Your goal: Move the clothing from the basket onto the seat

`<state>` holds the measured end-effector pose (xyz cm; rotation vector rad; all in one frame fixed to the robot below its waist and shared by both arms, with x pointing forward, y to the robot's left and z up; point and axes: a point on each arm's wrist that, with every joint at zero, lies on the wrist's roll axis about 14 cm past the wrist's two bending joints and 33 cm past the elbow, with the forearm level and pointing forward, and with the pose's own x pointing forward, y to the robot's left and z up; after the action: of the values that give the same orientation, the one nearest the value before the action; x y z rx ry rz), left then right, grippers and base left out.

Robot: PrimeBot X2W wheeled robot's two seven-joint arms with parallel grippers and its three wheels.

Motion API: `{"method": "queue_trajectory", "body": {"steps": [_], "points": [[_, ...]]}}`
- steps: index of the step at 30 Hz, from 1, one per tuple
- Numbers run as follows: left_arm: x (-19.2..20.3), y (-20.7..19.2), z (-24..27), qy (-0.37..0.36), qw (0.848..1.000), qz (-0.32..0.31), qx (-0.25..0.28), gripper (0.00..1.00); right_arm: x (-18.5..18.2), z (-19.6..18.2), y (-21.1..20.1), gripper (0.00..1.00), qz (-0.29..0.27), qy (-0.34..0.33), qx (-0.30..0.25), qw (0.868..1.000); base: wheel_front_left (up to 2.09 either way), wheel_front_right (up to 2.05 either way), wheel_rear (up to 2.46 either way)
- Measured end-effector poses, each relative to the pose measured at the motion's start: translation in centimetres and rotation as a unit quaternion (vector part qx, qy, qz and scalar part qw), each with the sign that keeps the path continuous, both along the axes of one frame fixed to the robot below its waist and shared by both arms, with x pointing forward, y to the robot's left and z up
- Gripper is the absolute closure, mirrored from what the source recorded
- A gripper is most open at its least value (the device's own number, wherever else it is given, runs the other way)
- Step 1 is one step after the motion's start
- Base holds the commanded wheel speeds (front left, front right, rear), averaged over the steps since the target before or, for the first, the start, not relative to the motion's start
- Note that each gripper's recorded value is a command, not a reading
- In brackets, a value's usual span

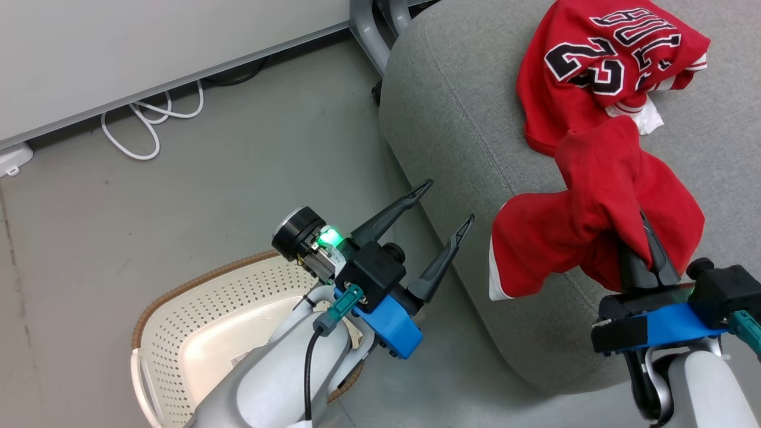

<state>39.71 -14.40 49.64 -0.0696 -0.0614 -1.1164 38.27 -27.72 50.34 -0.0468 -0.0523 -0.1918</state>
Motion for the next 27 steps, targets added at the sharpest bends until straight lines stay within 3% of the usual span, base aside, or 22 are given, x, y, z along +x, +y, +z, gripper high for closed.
{"method": "queue_trajectory", "body": {"steps": [6,15,23,27], "points": [[0.2,0.2,-0.3,0.003,1.000,0.003,0.002,0.00,0.9,0.6,0.7,1.00,0.014,-0.009,-0.004,1.000,0.00,0.00,0.00],[2.5,1.0,-1.6,0.008,1.000,0.019,-0.001,0.00,6.7,6.9,-0.5,1.00,0.030,-0.093,-0.061,0.993,0.00,0.00,0.00],[5.6,1.2,-4.0,0.013,1.000,0.023,0.002,0.00,12.3,14.6,-5.6,1.00,-0.019,-0.189,-0.140,0.972,0.00,0.00,0.00],[7.3,1.7,-5.9,0.022,0.999,0.030,0.001,0.00,14.5,15.9,-8.9,1.00,-0.049,-0.198,-0.178,0.963,0.00,0.00,0.00]]}}
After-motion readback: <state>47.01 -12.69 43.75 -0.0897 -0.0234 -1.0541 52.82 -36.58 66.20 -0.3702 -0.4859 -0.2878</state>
